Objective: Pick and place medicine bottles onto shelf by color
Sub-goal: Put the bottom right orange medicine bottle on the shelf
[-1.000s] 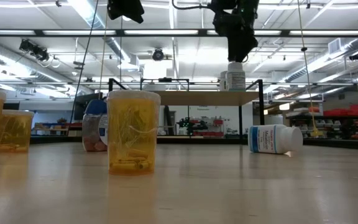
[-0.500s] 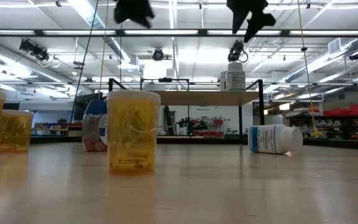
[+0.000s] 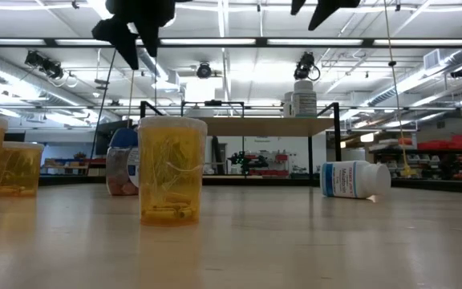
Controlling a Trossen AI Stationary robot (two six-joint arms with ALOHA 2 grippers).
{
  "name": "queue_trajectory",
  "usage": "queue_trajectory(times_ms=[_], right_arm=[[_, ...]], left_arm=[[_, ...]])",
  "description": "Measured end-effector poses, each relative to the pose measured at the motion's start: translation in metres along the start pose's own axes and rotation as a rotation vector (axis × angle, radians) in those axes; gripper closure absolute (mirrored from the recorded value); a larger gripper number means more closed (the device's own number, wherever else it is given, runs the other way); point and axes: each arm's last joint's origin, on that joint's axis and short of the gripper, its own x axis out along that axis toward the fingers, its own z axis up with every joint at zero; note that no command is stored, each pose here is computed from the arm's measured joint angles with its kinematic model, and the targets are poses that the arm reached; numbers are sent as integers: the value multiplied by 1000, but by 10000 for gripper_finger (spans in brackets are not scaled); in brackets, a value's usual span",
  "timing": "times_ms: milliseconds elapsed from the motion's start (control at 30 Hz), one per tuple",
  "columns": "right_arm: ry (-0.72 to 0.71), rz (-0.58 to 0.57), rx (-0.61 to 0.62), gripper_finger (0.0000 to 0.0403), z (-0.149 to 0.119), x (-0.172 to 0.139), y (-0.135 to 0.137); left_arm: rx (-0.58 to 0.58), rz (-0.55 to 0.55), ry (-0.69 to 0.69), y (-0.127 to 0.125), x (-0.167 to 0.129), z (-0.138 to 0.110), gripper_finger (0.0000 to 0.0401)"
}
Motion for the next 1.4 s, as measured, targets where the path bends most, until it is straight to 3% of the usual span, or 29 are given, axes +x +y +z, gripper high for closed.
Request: queue_trajectory(times_ms=[200, 600, 700, 800, 1033, 1233, 1400], right_arm=[[0, 6, -60, 137, -22, -9, 19], [12, 49, -96, 137, -61, -25, 44], [8, 68, -104, 137, -72, -31, 50], [-11, 78, -110, 137, -84, -37, 56], [-35, 107, -116, 137, -107, -49, 66], [-14, 143, -16, 137, -124, -58, 71], [-9, 160, 86, 137, -132, -62, 73]], left_arm=[[68, -121, -40, -24, 5, -2, 118], [573, -470, -181, -90, -16, -48, 125], [720, -465, -313, -108, -19, -63, 126], [784, -458, -349, -125, -13, -77, 124], [825, -374, -192, -154, 40, -102, 122], [904, -352, -27, -168, 89, -112, 121], [952, -335, -7, -173, 107, -116, 114]])
